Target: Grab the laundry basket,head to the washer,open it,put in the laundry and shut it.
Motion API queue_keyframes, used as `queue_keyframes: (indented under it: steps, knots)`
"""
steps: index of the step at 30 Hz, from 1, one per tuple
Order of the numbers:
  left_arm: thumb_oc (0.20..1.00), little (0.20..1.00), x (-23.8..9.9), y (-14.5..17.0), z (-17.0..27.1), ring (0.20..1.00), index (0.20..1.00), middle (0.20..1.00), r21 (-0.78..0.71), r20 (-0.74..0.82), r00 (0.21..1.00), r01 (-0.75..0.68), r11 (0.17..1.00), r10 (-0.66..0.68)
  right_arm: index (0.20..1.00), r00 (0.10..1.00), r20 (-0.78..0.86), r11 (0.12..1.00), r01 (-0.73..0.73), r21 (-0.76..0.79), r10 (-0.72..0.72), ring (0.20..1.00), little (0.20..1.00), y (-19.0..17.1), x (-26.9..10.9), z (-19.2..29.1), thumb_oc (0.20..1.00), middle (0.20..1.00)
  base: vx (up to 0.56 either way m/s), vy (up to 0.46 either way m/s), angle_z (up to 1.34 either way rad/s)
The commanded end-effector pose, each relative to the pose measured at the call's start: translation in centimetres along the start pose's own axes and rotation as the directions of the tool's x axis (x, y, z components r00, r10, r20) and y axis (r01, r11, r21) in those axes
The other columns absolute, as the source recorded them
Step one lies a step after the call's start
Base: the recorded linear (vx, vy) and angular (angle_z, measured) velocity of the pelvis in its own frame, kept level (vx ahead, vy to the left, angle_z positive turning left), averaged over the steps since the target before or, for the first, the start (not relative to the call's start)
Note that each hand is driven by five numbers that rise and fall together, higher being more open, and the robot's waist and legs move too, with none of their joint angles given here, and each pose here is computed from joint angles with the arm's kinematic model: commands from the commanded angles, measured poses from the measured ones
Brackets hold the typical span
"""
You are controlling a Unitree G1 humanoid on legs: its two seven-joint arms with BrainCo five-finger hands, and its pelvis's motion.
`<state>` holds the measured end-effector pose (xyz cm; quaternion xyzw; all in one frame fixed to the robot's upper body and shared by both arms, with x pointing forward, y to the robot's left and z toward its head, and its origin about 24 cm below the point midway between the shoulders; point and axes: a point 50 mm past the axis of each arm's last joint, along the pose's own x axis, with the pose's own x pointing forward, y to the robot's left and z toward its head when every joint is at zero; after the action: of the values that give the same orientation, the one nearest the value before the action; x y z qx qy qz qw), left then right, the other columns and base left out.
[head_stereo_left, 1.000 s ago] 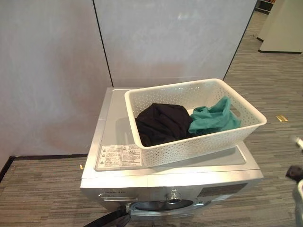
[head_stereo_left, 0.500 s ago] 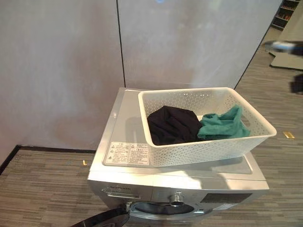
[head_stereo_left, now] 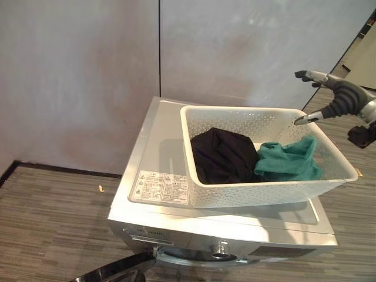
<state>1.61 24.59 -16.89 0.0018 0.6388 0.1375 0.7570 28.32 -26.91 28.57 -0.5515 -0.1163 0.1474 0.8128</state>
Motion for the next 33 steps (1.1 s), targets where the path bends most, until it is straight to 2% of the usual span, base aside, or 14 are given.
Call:
queue_keyframes:
  steps: [1, 9, 27, 33]
  knots:
    - [1.0, 1.0, 0.3, -0.4, 3.7, 1.0, 1.0, 1.0, 0.036, 0.097, 0.995, 0.03, 0.999, -0.033, 1.0, 0.987, 0.161, 0.999, 0.031, -0.04, -0.024, 1.0, 1.0, -2.3, 0.1, 3.5, 1.0, 1.0, 0.0, 0.0, 0.0]
    - [1.0, 1.0, 0.2, -0.1, 4.5, 1.0, 1.0, 1.0, -0.003, 0.127, 0.992, 0.026, 1.0, -0.026, 1.0, 0.966, 0.227, 0.99, -0.1, -0.098, 0.12, 1.0, 1.0, -0.2, 1.4, 5.4, 1.0, 1.0, 0.01, -0.029, 0.06]
    - [1.0, 1.0, 0.3, -0.5, 4.1, 1.0, 1.0, 1.0, -0.038, 0.11, 0.993, 0.046, 0.998, -0.041, 1.0, 0.955, 0.056, 0.955, -0.285, -0.077, 0.29, 1.0, 1.0, 4.4, 2.6, 1.4, 1.0, 1.0, 0.0, -0.009, 0.03]
    - [1.0, 1.0, 0.2, -1.4, 5.2, 1.0, 1.0, 1.0, -0.062, 0.158, 0.985, 0.08, 0.995, -0.069, 1.0, 0.948, 0.023, 0.948, -0.318, -0.013, 0.318, 1.0, 1.0, 6.6, 3.6, -0.1, 1.0, 1.0, -0.01, -0.004, 0.03]
